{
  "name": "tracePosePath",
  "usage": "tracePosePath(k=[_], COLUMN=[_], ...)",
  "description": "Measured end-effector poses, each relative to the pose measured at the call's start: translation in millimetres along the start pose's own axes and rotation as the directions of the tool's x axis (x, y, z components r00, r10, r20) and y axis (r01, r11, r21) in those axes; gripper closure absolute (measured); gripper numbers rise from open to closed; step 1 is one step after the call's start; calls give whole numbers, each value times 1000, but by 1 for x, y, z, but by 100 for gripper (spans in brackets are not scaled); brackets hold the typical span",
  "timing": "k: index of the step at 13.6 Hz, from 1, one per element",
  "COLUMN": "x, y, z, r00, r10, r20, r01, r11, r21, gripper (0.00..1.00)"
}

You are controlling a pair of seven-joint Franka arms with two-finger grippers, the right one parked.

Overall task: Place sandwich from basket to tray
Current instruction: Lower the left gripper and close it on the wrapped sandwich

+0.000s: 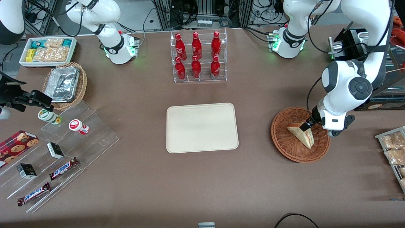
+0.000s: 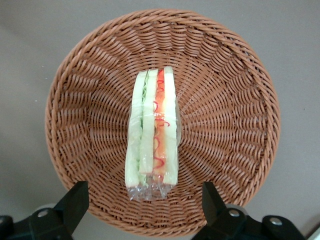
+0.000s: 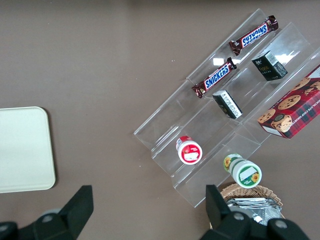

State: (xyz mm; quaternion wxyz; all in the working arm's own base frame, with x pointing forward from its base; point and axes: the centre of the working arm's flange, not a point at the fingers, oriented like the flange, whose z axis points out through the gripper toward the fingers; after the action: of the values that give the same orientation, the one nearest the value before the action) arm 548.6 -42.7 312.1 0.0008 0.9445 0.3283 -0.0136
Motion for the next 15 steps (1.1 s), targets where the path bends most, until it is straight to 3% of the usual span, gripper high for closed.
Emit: tracePosePath(k=[9, 14, 15], x=[6, 5, 5], y=[4, 3, 3], z=[49, 58, 57], r00=[1000, 1000, 999], r10=[-4, -5, -3], r20=[11, 28, 34], r01=[4, 4, 2], r11=[1000, 1000, 1000], r21=[-5, 8, 16], gripper=[0, 53, 59])
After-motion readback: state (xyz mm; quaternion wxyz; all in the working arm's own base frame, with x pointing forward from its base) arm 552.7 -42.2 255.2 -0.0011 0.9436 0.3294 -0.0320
